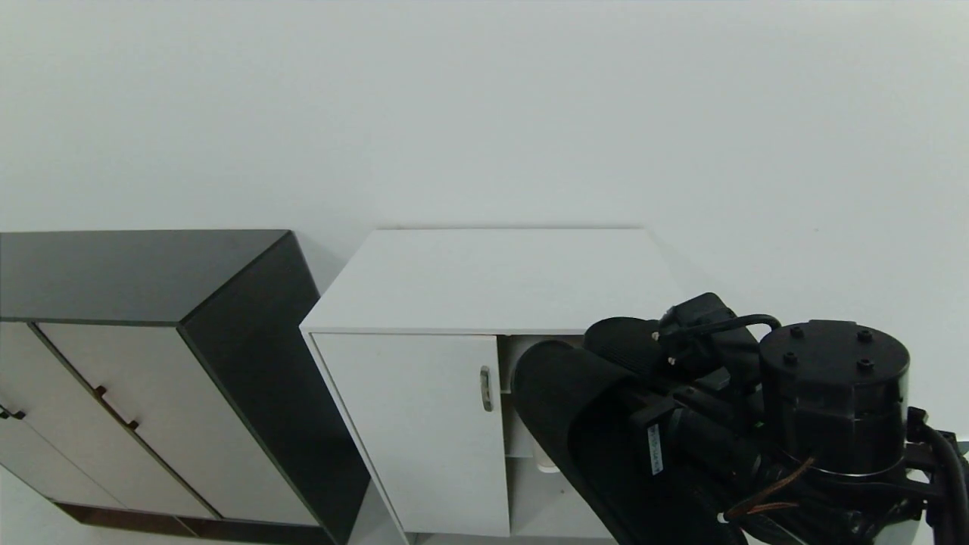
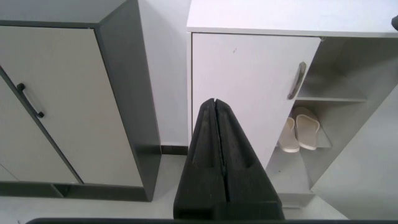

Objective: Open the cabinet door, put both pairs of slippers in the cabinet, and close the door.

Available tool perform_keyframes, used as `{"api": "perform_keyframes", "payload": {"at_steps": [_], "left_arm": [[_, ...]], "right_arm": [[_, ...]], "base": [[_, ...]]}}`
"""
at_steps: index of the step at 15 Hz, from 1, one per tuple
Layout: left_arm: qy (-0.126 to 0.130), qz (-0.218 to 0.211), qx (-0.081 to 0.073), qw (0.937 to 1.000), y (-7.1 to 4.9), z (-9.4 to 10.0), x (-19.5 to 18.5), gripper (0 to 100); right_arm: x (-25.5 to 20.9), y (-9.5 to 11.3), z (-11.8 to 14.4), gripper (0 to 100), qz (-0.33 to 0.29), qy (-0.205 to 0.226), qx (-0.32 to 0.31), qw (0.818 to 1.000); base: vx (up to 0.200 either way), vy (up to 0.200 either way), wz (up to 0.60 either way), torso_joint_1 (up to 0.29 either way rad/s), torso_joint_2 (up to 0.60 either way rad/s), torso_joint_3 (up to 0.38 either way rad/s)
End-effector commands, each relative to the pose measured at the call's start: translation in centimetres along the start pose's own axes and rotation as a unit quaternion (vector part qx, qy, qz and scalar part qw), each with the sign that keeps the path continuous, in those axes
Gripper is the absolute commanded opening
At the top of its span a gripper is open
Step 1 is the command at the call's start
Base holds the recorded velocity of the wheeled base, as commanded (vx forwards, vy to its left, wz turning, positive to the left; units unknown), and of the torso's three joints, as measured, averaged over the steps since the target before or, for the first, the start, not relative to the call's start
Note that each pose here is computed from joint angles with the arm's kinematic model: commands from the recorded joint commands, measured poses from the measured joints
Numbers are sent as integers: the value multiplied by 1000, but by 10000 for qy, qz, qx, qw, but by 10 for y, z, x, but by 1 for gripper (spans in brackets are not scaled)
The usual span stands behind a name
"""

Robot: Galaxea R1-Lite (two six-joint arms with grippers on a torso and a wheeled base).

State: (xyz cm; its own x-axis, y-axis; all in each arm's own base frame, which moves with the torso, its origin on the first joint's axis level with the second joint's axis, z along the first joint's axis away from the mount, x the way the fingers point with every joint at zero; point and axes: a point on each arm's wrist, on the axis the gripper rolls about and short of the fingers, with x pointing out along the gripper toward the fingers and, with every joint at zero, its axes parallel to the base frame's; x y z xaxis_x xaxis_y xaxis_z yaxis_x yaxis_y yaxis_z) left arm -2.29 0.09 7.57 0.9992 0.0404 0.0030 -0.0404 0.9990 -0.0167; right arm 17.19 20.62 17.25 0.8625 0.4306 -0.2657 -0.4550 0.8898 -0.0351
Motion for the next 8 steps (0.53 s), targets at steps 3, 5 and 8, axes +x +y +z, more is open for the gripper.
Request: {"api": "perform_keyframes", "payload": {"at_steps": [3,5,8], "left_arm": [[7,5,-1,10000,0,0,0,0],[7,5,-1,10000,0,0,0,0],[-1,5,-9,10000,0,0,0,0]], "right_arm": [[1,0,-2,0,-4,38,-18,10000],[1,0,-2,0,-5,45,-22,10000],[1,0,-3,0,-6,59,-28,10000]], "base": [[0,0,0,-71,164,94],[0,0,0,-207,478,268],[0,0,0,-232,546,305]]}}
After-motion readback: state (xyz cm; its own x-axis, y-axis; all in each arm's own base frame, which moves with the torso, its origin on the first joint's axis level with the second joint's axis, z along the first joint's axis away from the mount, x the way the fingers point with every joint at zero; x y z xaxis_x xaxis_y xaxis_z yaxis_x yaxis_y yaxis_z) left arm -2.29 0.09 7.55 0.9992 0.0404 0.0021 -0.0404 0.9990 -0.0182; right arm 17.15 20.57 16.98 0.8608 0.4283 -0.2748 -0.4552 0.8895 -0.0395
